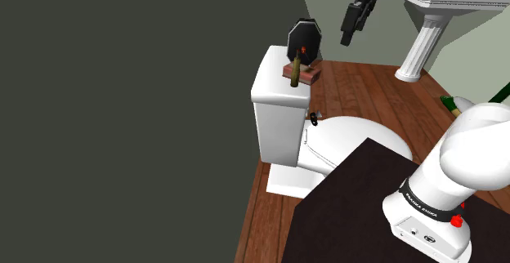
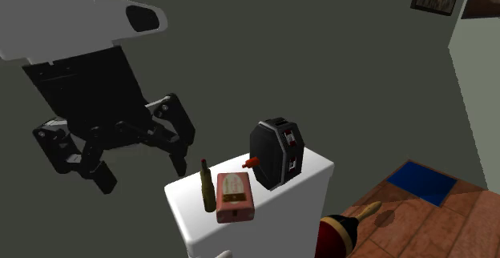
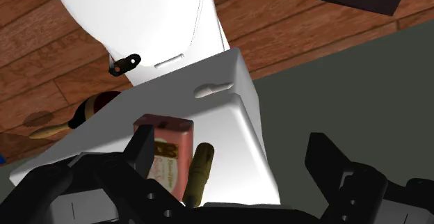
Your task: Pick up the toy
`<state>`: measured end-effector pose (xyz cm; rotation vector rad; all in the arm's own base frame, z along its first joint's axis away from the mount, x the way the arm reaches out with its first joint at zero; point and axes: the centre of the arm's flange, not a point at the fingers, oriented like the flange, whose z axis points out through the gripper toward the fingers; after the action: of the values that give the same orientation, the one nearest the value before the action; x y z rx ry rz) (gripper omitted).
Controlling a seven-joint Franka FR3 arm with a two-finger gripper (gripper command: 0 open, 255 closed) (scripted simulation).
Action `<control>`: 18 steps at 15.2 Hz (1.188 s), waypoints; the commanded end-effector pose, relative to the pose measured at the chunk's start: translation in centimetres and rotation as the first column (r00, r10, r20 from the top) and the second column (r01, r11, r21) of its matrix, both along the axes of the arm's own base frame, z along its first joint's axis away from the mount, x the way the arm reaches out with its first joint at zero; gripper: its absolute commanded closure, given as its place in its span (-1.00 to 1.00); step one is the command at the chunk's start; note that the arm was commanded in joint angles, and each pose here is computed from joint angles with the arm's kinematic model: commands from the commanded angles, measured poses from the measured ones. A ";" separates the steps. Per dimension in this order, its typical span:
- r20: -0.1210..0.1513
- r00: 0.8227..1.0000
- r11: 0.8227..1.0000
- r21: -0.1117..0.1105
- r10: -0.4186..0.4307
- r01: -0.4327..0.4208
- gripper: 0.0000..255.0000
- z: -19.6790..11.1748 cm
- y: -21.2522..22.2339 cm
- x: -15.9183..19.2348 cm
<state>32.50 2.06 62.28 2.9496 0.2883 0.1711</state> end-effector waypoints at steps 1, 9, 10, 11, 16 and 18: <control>0.000 1.000 1.000 0.000 0.000 0.000 -1.00 0.0 0.0 0.0; 0.027 0.943 0.941 0.081 -0.332 0.329 -1.00 -3.5 -2.6 9.8; 0.028 0.928 0.925 0.092 -0.372 0.368 -1.00 -3.9 -3.1 11.0; 0.029 0.911 0.908 0.102 -0.411 0.406 -1.00 -4.3 -3.7 12.1; 0.027 0.804 0.797 0.156 -0.594 0.584 -1.00 -6.4 -7.2 17.5; 0.023 0.751 0.742 0.176 -0.660 0.647 -1.00 -7.3 -8.9 19.4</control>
<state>50.74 -5.99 55.40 2.9809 -0.7467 0.2192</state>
